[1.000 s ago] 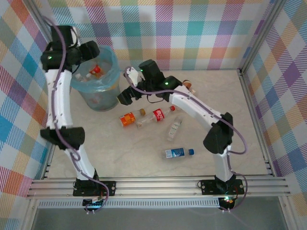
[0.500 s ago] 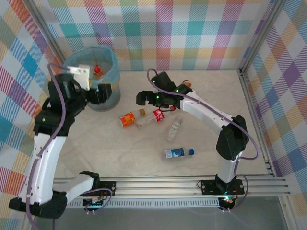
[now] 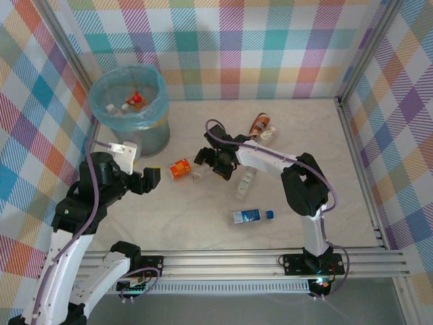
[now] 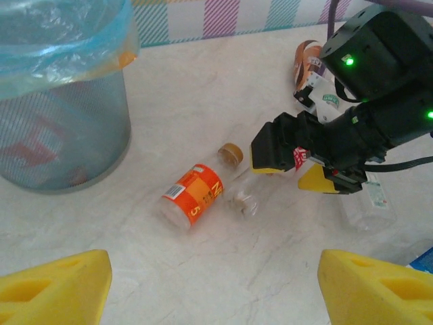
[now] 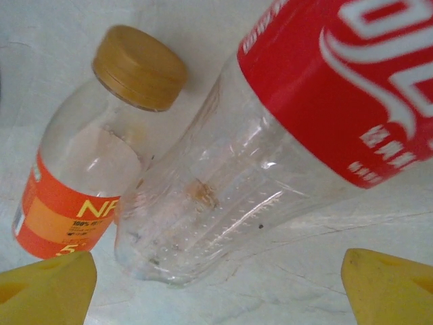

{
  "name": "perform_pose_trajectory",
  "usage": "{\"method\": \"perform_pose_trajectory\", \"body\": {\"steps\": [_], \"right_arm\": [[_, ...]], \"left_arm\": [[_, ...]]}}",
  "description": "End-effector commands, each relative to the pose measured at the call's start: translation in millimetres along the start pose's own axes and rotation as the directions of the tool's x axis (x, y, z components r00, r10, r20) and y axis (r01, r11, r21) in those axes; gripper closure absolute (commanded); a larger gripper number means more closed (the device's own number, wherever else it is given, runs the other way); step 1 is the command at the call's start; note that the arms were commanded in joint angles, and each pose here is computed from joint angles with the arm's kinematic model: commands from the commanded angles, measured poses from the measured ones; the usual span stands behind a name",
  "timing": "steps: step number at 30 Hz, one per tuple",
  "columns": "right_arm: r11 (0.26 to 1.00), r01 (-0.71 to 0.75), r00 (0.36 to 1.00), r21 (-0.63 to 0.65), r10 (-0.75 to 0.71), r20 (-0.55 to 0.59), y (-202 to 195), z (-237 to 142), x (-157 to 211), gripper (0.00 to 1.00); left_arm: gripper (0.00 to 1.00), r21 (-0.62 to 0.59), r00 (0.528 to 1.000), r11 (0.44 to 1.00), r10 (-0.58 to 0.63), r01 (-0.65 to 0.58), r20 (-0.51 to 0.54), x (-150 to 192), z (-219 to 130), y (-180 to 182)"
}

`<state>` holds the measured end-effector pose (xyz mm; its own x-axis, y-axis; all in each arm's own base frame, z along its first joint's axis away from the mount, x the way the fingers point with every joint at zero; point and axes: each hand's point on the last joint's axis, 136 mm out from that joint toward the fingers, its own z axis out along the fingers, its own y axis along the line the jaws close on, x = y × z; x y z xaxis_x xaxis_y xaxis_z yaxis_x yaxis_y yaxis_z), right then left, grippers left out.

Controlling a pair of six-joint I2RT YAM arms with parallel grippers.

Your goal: Put the plastic bottles in the bin

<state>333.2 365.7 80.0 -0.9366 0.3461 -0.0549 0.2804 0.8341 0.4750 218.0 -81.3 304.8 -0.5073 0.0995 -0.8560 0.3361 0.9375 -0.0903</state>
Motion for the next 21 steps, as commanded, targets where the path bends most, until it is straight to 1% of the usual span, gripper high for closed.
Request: {"method": "perform_pose_trajectory", "body": {"steps": [1,7,13,16,19,21], "right_arm": [[0.995,-0.099,0.995,0.006,0.099,-0.001,6,15,4,0.07],[0.980,-0.182,0.983,0.080,0.181,0.023,-14,33,7,0.07],[0.970,-0.211,0.977,0.117,0.205,0.062,-26,45,2,0.09],[0.970,-0.216,0.976,0.113,0.210,0.063,-28,49,2,0.10],[0.972,-0.211,0.977,0.108,0.205,0.064,-28,49,2,0.15],[0.974,-0.197,0.979,0.109,0.191,0.066,-29,47,3,0.22]], "left_arm": [[0.20,-0.023,1.000,1.000,0.010,-0.011,-0.027,16,-5,3],[0.20,-0.038,1.000,0.999,0.011,-0.011,-0.022,26,-12,6],[0.20,-0.050,0.999,0.999,0.017,-0.019,-0.031,35,-17,8],[0.19,-0.056,0.999,0.998,0.025,-0.027,-0.038,39,-18,9],[0.19,-0.059,0.999,0.998,0.034,-0.036,-0.040,40,-18,10],[0.19,-0.063,0.999,0.997,0.032,-0.034,-0.034,38,-17,11]]}}
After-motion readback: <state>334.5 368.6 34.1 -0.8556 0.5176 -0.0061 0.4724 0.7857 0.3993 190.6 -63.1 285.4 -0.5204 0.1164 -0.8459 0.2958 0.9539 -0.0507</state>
